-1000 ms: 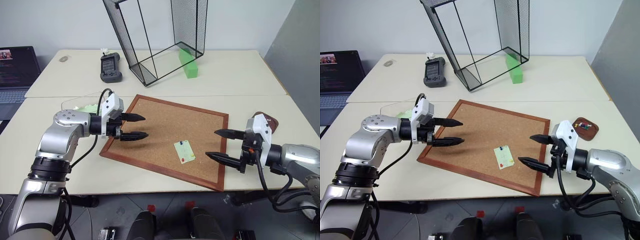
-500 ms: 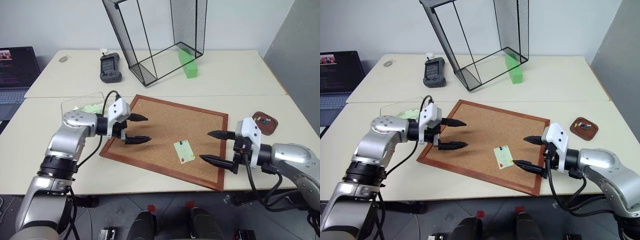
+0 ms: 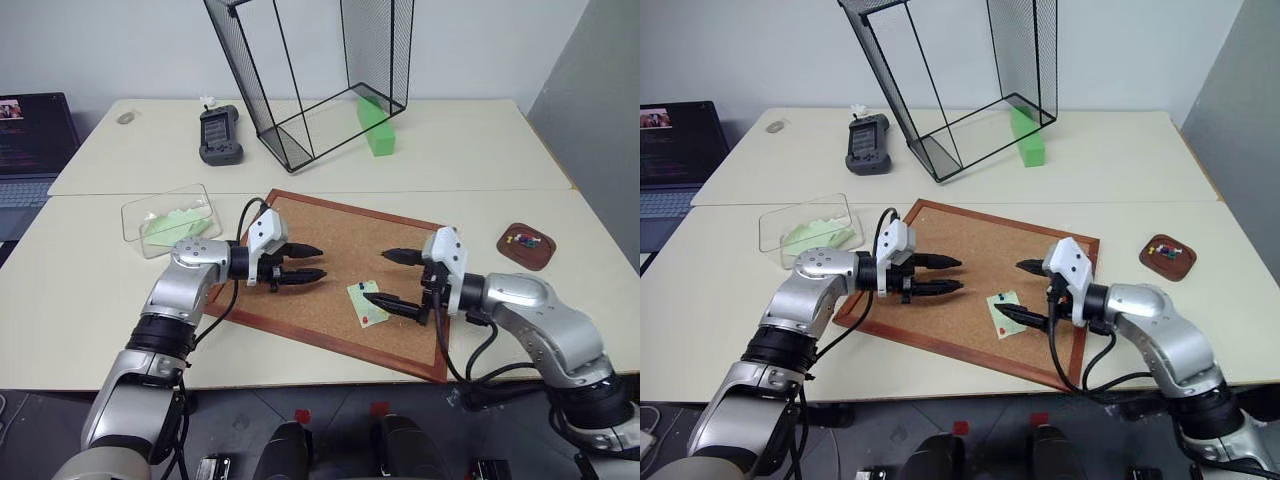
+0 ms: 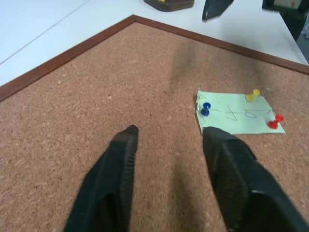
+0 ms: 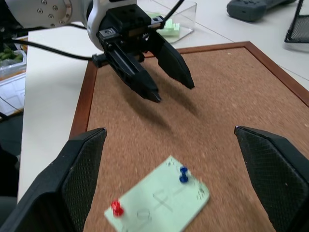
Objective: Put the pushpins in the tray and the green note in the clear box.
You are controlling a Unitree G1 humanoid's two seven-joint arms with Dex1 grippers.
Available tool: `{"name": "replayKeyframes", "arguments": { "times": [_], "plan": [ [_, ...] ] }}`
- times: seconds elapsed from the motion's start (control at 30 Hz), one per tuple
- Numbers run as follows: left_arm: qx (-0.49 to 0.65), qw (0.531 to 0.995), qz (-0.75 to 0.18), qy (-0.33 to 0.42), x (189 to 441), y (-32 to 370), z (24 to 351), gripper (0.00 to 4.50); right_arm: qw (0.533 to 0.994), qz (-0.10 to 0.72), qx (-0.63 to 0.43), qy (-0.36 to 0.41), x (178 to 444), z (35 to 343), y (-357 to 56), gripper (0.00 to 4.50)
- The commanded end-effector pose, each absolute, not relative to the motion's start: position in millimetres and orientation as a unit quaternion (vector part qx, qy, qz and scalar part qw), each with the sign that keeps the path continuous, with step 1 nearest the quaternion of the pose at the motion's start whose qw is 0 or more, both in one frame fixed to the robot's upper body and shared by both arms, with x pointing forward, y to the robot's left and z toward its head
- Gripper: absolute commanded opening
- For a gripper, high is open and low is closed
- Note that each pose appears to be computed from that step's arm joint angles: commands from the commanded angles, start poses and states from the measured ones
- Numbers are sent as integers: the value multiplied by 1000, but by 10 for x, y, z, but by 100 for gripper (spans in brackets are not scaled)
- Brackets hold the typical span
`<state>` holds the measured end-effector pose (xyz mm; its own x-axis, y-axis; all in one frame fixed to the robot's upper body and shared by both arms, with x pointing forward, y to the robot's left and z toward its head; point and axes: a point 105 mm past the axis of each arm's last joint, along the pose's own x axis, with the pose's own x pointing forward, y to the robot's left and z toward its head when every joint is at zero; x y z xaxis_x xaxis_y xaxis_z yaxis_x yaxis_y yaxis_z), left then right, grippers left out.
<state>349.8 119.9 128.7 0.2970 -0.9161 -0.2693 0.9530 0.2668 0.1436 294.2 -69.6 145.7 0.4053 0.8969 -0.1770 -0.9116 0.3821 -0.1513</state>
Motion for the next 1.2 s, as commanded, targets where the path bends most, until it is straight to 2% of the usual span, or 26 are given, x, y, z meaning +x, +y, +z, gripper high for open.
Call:
{"name": "replayKeyframes", "arguments": {
  "times": [0.03, 0.13, 0.27, 0.5, 0.8, 0.93, 1.2],
  "plan": [
    [151, 806, -571, 50, 3554, 1222, 1343, 131, 827, 548, -125, 8, 2975, 1513, -627, 450],
    [150, 806, -570, 56, 3535, 1213, 1301, 86, 825, 551, -124, 6, 2981, 1495, -584, 450],
    [154, 801, -572, 89, 3461, 1236, 1123, 4, 822, 556, -122, 7, 2982, 1458, -527, 450],
    [180, 799, -550, 163, 3449, 1311, 726, 4, 823, 554, -124, 20, 3036, 1349, -472, 450],
    [180, 808, -541, 147, 3546, 1288, 771, 4, 831, 537, -139, 43, 3156, 1219, -511, 450],
    [180, 808, -543, 138, 3556, 1272, 823, 0, 834, 528, -151, 47, 3207, 1159, -514, 388],
    [181, 810, -541, 133, 3560, 1274, 850, 0, 836, 520, -165, 54, 3275, 1115, -525, 216]
  ]
}}
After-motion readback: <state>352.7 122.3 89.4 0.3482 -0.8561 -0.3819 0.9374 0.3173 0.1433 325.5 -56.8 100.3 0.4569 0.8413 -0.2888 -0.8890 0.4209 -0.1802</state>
